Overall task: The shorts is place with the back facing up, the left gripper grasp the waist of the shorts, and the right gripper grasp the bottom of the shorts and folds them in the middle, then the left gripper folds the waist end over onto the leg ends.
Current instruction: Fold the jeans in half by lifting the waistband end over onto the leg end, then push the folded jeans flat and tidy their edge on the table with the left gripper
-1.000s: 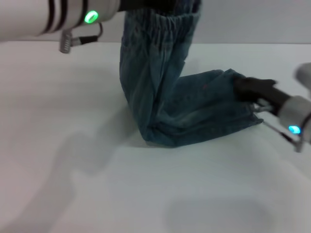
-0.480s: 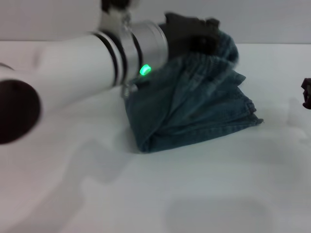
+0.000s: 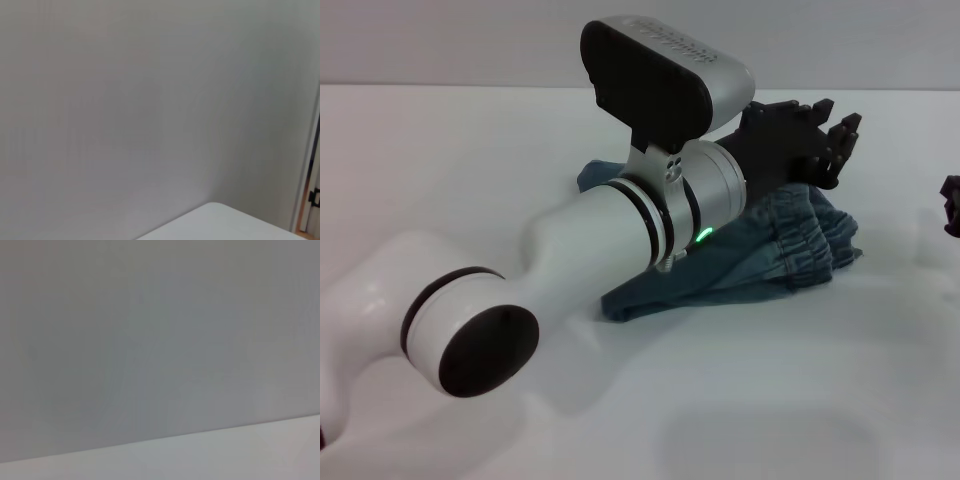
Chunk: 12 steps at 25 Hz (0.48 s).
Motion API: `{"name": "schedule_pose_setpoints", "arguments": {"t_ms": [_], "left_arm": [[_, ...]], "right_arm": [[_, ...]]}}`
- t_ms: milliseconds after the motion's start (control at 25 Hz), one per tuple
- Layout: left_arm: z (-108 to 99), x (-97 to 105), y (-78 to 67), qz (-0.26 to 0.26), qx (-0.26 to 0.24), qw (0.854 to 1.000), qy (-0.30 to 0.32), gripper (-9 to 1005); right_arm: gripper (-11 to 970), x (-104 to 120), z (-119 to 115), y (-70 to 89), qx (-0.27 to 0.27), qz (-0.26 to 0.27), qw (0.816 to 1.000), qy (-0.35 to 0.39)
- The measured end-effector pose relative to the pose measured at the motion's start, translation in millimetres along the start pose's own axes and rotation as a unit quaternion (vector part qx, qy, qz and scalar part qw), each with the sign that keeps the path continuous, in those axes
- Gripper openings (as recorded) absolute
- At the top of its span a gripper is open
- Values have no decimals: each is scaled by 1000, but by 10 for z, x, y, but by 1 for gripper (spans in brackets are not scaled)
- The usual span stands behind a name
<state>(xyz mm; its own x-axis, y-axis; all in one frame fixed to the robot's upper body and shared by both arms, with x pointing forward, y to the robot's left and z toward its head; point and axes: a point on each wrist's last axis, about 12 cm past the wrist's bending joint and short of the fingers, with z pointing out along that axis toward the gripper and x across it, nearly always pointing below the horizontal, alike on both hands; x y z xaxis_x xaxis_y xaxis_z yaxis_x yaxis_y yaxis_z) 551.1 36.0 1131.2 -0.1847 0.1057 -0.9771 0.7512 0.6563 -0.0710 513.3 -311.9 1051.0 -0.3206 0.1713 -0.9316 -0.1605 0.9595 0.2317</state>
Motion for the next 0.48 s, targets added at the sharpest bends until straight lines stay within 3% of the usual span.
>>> {"name": "schedule_pose_setpoints", "arguments": {"t_ms": [160, 280, 480], "left_arm": [[-53, -8, 45, -8, -7, 1000, -4, 316], [-218, 23, 144, -8, -34, 999, -8, 386], [-418, 122, 243, 8, -73, 997, -29, 519]], "right_arm": [[71, 34, -26, 17, -17, 5, 1000, -3], [73, 87, -73, 6, -21, 4, 1000, -2], [76, 169, -152, 19, -39, -36, 999, -4]]}}
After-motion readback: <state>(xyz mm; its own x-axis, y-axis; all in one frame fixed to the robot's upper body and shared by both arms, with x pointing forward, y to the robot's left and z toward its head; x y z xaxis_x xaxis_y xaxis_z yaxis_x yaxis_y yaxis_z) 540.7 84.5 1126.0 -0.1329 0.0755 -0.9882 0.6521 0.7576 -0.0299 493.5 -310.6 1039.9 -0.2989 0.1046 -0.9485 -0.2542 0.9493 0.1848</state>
